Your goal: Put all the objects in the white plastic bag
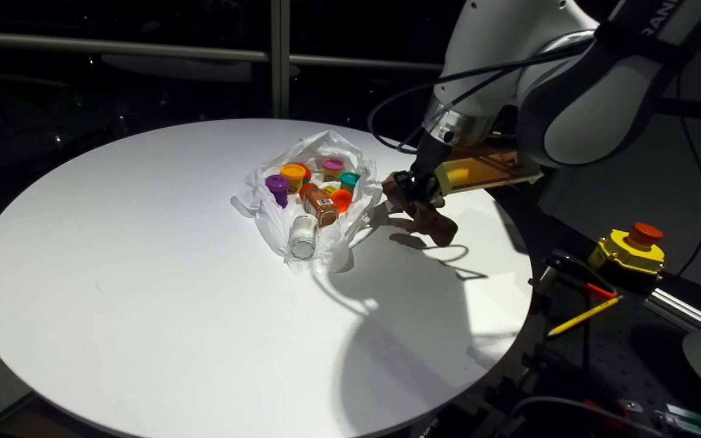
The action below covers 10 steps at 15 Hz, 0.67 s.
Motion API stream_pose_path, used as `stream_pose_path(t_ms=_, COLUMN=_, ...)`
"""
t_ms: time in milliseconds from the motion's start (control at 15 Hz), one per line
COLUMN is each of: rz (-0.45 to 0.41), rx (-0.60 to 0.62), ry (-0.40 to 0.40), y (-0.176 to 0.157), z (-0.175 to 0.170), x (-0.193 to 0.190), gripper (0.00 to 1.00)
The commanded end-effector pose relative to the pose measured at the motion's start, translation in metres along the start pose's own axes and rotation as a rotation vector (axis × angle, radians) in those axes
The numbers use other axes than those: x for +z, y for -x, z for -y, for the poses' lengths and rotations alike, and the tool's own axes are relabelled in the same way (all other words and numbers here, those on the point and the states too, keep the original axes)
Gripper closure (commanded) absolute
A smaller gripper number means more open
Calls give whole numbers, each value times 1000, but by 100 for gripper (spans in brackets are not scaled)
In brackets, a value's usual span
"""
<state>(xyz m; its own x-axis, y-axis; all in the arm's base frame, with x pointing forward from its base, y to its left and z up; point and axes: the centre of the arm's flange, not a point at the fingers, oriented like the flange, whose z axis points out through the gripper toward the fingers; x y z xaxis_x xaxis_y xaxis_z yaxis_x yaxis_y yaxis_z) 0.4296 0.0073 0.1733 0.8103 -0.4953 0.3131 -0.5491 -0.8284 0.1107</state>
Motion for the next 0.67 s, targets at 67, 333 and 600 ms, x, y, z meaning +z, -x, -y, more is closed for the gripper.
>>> stream_pose_path(t_ms=67, rz=-199, rx=-33, ry=-18, y=-7, z=29, x=-93, gripper=95)
stream_pose_path(t_ms=333, rz=-308, rx=-80, ry=-67, y=-46, z=85, x=-121, gripper=96)
stream_pose_path(t_ms=600, rz=-374, rx=-106, ry=-117, y=-68, z=134, x=-133, gripper=96)
